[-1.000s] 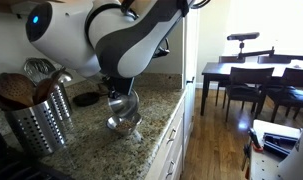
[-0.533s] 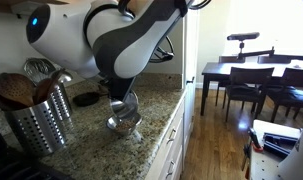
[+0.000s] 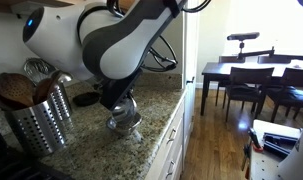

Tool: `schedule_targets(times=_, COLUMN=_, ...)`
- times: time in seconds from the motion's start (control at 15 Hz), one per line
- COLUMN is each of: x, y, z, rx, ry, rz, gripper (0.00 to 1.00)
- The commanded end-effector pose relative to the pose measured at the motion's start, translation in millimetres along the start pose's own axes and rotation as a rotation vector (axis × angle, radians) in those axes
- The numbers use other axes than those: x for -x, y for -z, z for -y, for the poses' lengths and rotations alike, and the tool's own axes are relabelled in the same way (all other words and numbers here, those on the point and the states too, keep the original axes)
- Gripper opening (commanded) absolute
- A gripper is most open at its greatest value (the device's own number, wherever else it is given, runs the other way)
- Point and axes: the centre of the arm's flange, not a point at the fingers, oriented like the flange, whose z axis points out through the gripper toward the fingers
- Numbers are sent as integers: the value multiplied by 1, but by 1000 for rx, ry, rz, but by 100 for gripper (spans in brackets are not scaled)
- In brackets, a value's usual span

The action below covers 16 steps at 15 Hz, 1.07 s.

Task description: Take the bowl on the right and pour the beans into the bowl on the left

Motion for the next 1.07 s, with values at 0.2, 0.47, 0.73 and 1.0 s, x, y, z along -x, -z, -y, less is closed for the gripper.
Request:
schedule_targets(times=0.2, x=-40, y=-21, z=-92, rx=108, ry=-172, rz=89, gripper=9)
schedule_targets(times=0.47, x=-68, y=-51, z=-192, rx=121, ry=-252, rz=143, gripper=9)
schedule_targets(times=0.73, x=-89, y=-80, z=-293, rx=63, ry=-256, rz=164, gripper=9)
schedule_targets(times=1.0, x=-95, y=-90, z=-329, rx=-107, ry=-173, rz=175, gripper=9)
